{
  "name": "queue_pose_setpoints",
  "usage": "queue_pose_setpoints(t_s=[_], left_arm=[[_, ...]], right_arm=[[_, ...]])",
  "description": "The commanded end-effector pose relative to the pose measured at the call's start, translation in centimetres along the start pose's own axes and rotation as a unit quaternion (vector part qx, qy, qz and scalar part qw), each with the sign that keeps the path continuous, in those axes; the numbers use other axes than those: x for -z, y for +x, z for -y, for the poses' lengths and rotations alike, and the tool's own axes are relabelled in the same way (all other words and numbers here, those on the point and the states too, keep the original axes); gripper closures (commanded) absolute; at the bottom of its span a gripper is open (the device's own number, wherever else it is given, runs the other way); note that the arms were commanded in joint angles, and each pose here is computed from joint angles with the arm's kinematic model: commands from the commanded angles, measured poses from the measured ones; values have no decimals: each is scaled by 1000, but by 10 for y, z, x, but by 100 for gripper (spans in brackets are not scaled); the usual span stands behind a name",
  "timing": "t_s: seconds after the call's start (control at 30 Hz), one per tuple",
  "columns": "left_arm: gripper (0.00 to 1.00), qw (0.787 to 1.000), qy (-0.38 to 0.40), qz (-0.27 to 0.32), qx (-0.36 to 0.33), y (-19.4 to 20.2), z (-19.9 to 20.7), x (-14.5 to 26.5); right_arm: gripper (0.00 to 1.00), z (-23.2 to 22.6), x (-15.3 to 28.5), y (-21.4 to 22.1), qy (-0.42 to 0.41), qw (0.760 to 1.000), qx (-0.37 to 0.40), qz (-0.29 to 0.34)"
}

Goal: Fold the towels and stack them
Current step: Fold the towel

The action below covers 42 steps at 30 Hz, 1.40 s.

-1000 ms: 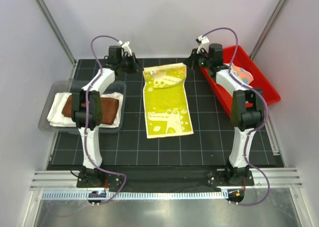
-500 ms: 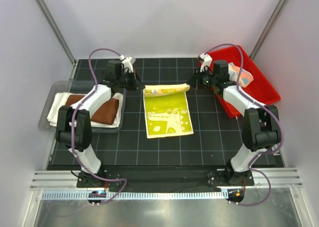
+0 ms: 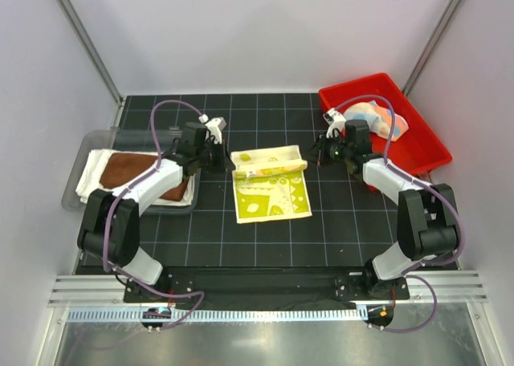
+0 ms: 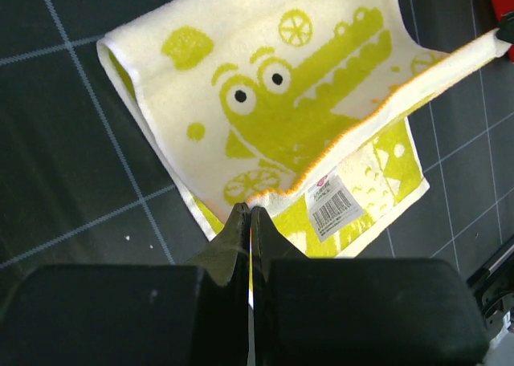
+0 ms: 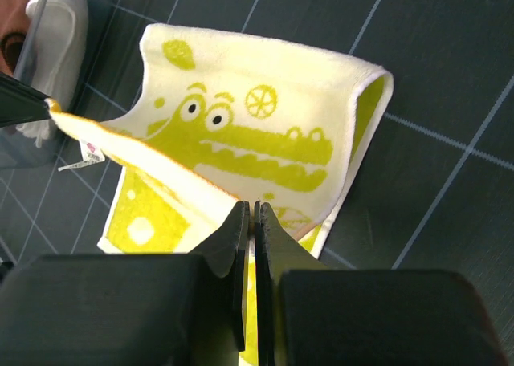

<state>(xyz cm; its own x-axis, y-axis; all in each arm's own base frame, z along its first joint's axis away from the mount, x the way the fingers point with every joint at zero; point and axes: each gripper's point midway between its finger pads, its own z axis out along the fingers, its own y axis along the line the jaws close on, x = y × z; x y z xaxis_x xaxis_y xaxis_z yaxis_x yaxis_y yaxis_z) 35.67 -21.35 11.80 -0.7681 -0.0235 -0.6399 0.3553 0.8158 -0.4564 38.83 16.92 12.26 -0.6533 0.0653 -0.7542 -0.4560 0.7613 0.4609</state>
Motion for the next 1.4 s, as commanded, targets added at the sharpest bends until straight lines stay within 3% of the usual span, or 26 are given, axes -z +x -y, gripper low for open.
queue_pose_setpoints(t_s=[0.0, 0.57, 0.9, 1.13, 1.37], left_arm=[[100, 999, -12, 35, -8, -12, 8, 14], [100, 1000, -17, -8, 8, 45, 20, 10], [100, 999, -45, 0, 4, 51, 14, 15], [100, 998, -54, 7, -10, 40, 18, 28], [100, 999, -43, -11, -7, 64, 26, 26]], right_arm=[[99, -22, 14, -26, -13, 999, 9, 50], [99, -25, 26, 35, 0, 999, -37, 23], [99, -19, 28, 50, 15, 999, -40, 8], [99, -26, 37, 34, 18, 999, -42, 20], [99, -34, 36, 61, 24, 999, -48, -1]])
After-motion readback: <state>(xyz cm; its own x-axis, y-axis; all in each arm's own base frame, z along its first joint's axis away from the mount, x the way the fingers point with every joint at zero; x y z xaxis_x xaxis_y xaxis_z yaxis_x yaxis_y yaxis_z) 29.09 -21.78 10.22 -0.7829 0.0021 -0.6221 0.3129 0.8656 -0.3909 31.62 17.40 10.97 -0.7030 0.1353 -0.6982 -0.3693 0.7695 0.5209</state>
